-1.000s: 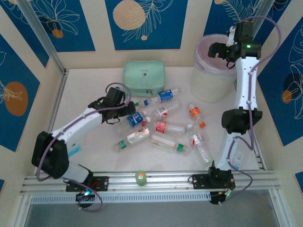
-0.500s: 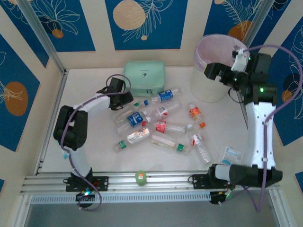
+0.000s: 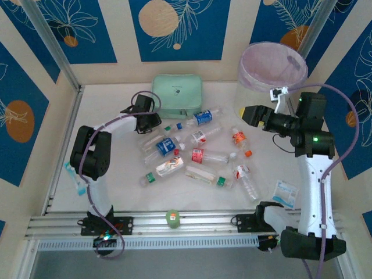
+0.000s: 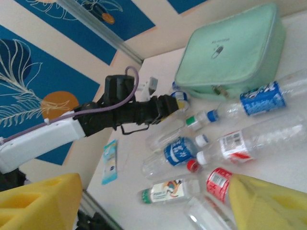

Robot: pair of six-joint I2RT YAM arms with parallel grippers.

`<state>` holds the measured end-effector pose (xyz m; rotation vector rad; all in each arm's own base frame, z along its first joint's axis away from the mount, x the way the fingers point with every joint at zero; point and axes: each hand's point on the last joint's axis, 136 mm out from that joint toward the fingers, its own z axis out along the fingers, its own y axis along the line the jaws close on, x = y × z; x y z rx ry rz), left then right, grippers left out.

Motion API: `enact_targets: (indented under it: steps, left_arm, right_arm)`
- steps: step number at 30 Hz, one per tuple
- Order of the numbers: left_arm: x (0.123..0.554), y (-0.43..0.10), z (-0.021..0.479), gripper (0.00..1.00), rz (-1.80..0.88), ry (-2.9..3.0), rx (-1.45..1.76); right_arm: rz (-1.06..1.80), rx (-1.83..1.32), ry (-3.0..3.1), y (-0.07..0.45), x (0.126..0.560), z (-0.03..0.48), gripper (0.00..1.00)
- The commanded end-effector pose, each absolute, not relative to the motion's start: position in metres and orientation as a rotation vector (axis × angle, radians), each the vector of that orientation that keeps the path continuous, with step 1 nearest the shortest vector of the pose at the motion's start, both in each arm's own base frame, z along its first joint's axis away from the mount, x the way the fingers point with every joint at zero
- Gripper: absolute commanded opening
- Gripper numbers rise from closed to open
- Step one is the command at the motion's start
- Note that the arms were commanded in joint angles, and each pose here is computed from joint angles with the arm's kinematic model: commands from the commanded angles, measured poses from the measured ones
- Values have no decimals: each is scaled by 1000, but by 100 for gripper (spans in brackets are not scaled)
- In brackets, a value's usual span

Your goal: Put the plastic bottles in the bin

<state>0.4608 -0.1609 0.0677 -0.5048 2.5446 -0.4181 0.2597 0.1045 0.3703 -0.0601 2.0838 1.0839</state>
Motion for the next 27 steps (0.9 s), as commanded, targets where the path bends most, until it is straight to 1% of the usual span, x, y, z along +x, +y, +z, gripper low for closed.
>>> enact_targets:
  steps: [1,7,10,12,14,16,18,19,21,24,26,27]
  left_arm:
    - [458,-148,76,44,-385,2542,-503]
    - [441,-144,120,43,-381,2512,-389]
    - [423,-148,148,44,-407,2533,-244]
    - [408,-157,164,44,-446,2555,-128]
    - [390,-176,182,44,-549,2539,6]
    - [368,-203,200,40,-697,2484,153]
    - [343,-235,216,40,-880,2405,287]
    - [332,-247,223,40,-947,2374,334]
    - [314,-267,234,40,-1052,2304,408]
    - [298,-283,241,40,-1105,2242,451]
    - [291,-291,243,40,-1133,2216,476]
    - [288,-296,245,40,-1155,2203,491]
  right_arm:
    - [1175,-116,2105,118,246,363,75]
    - [1204,-170,2119,136,246,358,68]
    - [1210,-166,2170,149,260,346,64]
    - [1194,-161,2220,160,274,336,62]
    - [1175,-156,2264,173,288,326,61]
    - [1192,-155,2294,189,301,317,61]
    - [1294,-185,2294,208,310,311,61]
    - [1346,-193,2294,215,314,309,62]
    - [1401,-185,2326,227,322,296,73]
    - [1421,-192,2380,242,329,279,87]
    - [1457,-216,2386,252,329,275,93]
    - [1470,-227,2386,257,330,272,95]
